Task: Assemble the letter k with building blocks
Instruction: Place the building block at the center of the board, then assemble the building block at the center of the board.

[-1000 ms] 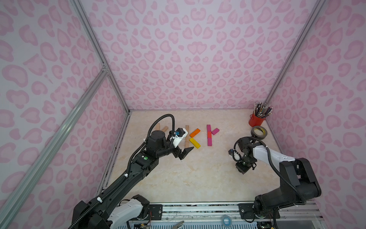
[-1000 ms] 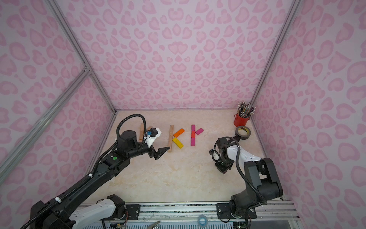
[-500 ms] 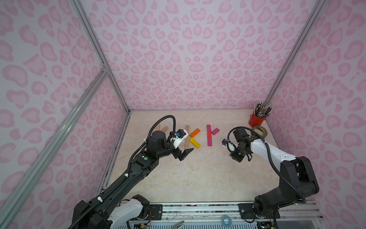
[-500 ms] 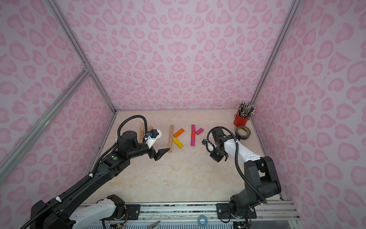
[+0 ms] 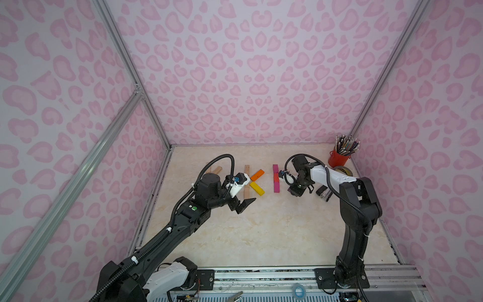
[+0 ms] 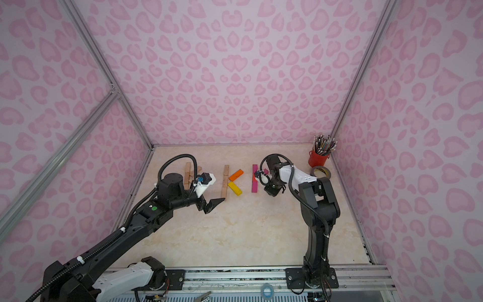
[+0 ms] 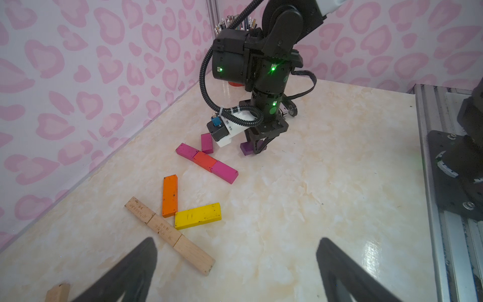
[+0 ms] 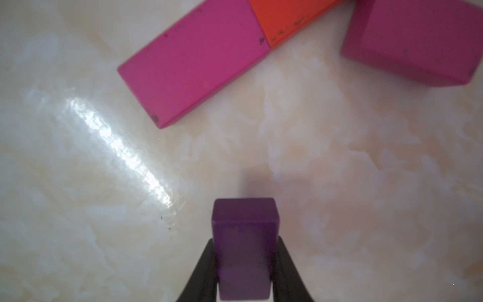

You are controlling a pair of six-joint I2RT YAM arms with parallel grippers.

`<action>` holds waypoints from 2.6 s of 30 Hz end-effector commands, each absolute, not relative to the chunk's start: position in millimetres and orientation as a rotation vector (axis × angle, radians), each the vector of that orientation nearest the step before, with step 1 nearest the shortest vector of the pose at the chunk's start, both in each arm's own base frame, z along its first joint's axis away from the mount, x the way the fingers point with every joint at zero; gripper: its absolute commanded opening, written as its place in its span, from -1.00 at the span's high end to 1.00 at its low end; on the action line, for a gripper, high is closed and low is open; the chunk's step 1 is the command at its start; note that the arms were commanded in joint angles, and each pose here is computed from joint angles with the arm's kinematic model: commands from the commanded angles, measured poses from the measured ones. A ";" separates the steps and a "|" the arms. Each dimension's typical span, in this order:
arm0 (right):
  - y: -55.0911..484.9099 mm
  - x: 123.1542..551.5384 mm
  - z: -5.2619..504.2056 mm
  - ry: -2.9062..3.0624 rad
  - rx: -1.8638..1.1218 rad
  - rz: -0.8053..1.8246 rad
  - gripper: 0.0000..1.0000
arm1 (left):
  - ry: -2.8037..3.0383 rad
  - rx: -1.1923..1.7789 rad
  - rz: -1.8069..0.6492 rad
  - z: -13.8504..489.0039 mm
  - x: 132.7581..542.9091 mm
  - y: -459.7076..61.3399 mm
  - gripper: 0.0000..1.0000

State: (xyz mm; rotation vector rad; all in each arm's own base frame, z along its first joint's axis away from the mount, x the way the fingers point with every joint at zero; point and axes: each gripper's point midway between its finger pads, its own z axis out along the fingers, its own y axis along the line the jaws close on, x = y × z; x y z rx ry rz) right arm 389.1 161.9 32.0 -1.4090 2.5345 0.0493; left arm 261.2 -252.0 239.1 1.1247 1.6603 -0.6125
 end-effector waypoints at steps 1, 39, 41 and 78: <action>163.1 389.9 23.9 2.573 -1.405 0.068 0.59 | 1.632 1.144 -0.618 241.6 260.2 -254.5 -0.94; 157.5 404.3 24.6 2.589 -1.164 0.169 0.32 | 1.665 1.145 -0.626 235.0 265.9 -256.6 -0.93; 157.6 404.8 23.8 2.589 -1.166 0.169 0.35 | 1.665 1.146 -0.627 235.4 265.8 -256.7 -0.93; 180.5 426.1 23.5 2.590 -1.160 0.175 0.43 | 1.668 1.140 -0.624 235.9 267.1 -255.5 -0.93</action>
